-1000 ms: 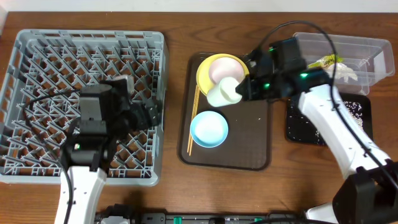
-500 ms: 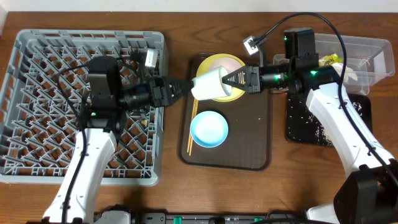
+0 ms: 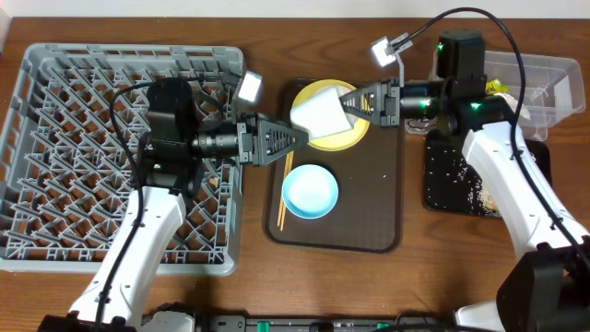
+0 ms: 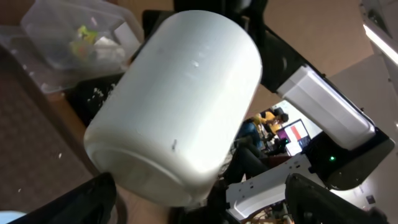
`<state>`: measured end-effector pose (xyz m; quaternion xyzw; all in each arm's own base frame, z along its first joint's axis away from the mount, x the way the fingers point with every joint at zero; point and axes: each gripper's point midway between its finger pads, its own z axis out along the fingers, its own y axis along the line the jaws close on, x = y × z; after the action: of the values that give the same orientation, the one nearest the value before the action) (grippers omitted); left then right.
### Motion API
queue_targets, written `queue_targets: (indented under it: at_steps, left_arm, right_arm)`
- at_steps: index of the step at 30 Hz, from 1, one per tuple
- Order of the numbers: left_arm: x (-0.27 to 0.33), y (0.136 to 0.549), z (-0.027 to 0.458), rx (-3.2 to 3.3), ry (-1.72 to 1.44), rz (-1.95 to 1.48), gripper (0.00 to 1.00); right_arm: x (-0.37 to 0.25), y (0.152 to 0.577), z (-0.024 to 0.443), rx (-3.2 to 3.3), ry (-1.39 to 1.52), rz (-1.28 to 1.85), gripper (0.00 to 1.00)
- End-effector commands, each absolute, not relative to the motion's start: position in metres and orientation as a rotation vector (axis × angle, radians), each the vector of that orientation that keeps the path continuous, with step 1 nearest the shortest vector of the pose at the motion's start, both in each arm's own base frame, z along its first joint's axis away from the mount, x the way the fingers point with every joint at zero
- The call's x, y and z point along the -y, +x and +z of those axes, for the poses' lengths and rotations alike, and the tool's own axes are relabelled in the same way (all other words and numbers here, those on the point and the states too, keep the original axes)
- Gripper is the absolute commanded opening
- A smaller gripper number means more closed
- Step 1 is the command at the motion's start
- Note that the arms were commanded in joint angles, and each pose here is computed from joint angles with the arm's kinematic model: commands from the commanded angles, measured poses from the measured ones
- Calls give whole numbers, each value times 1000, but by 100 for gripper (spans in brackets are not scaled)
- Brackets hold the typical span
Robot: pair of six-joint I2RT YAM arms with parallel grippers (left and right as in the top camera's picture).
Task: Sort waste into correct bins and load items into the dishwasher
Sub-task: 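Grasp the white cup with the left gripper and release the right gripper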
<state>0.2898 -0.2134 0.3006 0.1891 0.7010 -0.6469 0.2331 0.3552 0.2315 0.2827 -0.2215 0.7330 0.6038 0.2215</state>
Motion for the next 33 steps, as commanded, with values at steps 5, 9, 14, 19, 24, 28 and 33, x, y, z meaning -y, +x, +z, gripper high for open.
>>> queue_targets:
  at_steps: [5, 9, 14, 19, 24, 28, 33]
  left_arm:
    - [230, 271, 321, -1862, 659, -1843, 89]
    - [230, 272, 319, -1865, 657, -1844, 89]
    - [231, 282, 312, -1879, 613, -1812, 89]
    - [230, 298, 296, -1940, 501, -1773, 89]
    - [231, 303, 288, -1963, 478, -1778, 89]
    - [231, 308, 285, -1971, 450, -1764, 89]
    - [231, 310, 293, -1949, 443, -1773, 89]
  right_arm:
    - [-252, 332, 299, -1988, -705, 1800, 1]
    - [-247, 333, 309, -1938, -726, 1833, 1]
    - [-236, 339, 316, -1926, -696, 1845, 1]
    - [-224, 344, 318, -1916, -675, 1848, 1]
    - [-223, 344, 318, -1915, -672, 1847, 1]
    - [-223, 343, 318, -1915, -677, 1858, 1]
    - [-228, 340, 317, -1921, -684, 1867, 1]
